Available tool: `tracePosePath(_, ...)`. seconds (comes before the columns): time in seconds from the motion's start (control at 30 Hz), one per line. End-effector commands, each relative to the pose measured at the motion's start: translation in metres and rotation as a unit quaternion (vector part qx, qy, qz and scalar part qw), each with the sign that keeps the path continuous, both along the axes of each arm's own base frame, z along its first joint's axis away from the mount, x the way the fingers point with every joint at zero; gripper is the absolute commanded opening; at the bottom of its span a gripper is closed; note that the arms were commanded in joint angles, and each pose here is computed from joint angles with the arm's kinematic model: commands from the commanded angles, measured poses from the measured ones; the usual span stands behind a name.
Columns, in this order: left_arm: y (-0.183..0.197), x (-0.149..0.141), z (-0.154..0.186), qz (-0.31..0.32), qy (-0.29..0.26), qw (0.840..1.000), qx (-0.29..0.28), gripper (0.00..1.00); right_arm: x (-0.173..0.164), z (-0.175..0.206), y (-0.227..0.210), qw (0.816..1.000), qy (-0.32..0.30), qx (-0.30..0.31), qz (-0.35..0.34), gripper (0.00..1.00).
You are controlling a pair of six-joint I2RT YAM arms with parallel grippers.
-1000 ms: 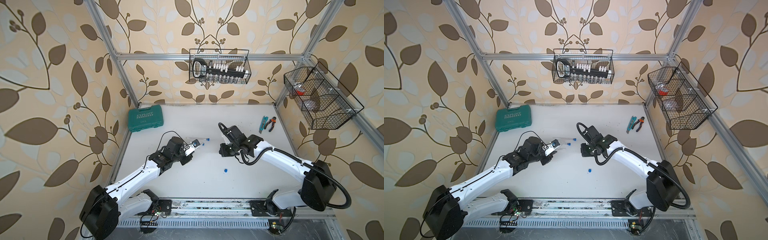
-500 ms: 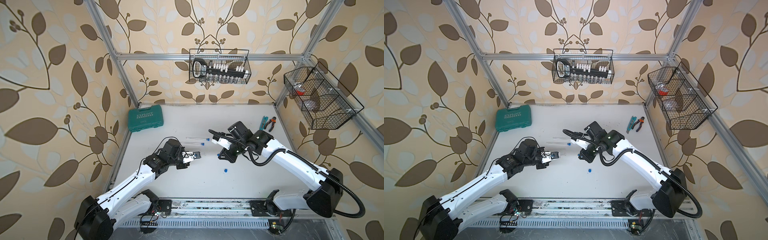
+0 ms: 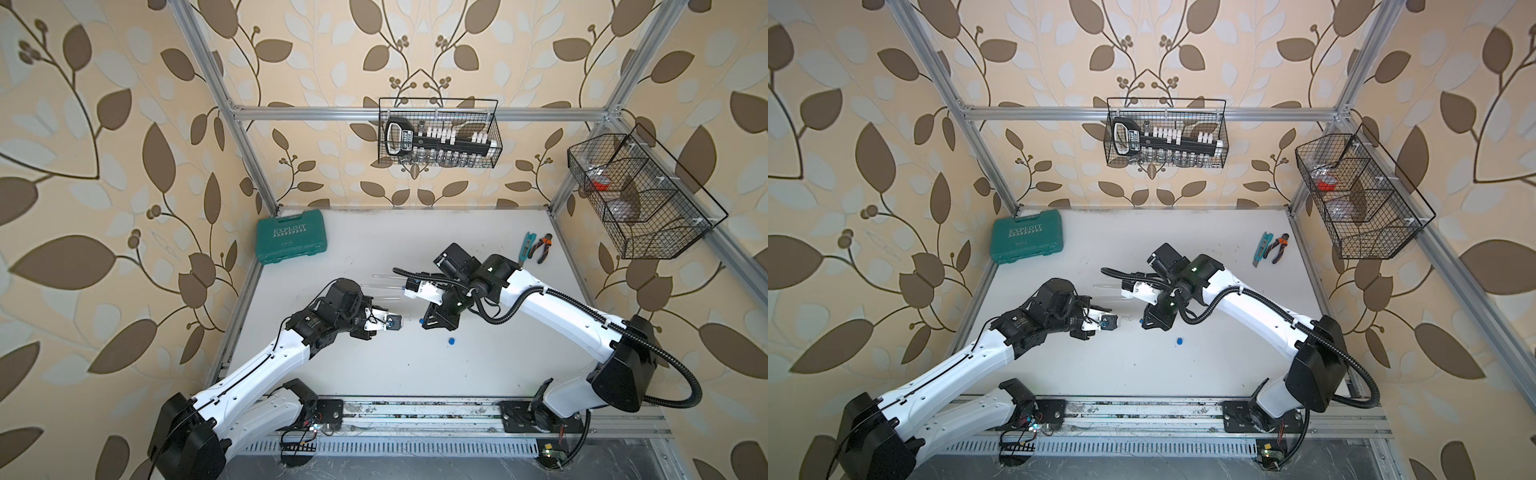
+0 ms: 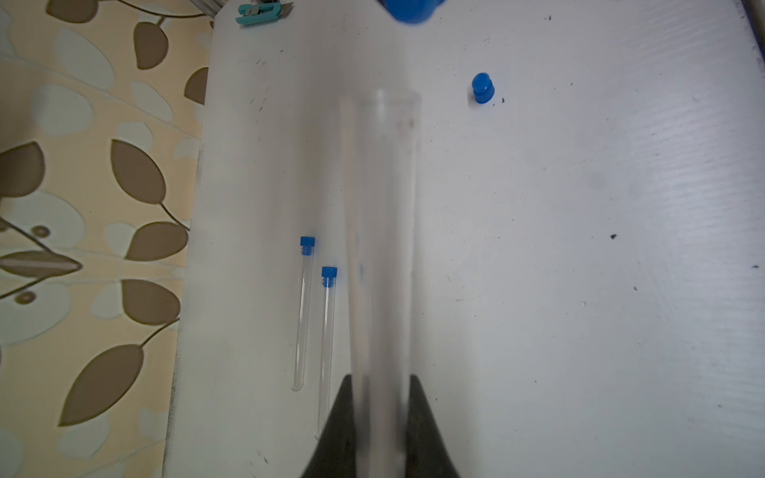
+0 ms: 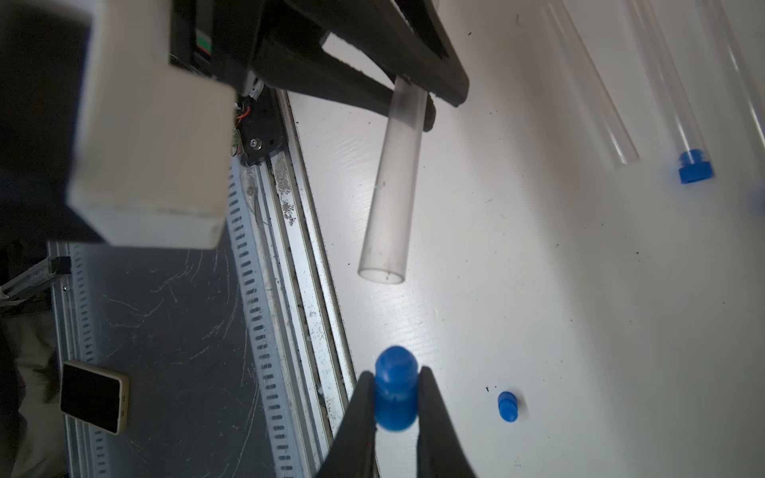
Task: Insert stoppers into test tubes
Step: Insert the stopper into the test tube.
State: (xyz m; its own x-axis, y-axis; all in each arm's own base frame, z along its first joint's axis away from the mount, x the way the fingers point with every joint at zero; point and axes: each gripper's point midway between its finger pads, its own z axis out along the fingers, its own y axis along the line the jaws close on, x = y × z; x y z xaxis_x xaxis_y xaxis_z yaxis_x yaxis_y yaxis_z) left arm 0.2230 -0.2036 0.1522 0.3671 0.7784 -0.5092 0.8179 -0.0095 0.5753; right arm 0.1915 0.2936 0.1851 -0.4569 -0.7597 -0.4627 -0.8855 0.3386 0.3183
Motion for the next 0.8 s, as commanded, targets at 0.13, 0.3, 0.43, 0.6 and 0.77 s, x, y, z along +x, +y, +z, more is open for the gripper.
tracePosePath(0.13,-0.007,0.004,0.006,-0.020,-0.040,0.999,0.008,0.00,-0.004,0.013,0.017,0.999,0.012,0.026,0.023,0.14)
tracePosePath(0.3,-0.008,0.005,0.008,-0.025,-0.047,0.999,0.010,0.00,-0.001,0.012,0.021,0.999,0.012,0.028,0.021,0.14)
tracePosePath(0.43,-0.009,0.004,0.008,-0.030,-0.050,0.998,0.011,0.00,0.000,0.010,0.023,0.999,0.013,0.027,0.021,0.13)
tracePosePath(0.6,-0.011,0.002,0.010,-0.037,-0.052,0.998,0.010,0.00,0.001,0.007,0.024,0.999,0.015,0.025,0.020,0.12)
tracePosePath(0.77,-0.014,0.000,0.010,-0.045,-0.055,0.997,0.011,0.00,0.002,0.004,0.025,0.999,0.019,0.020,0.018,0.11)
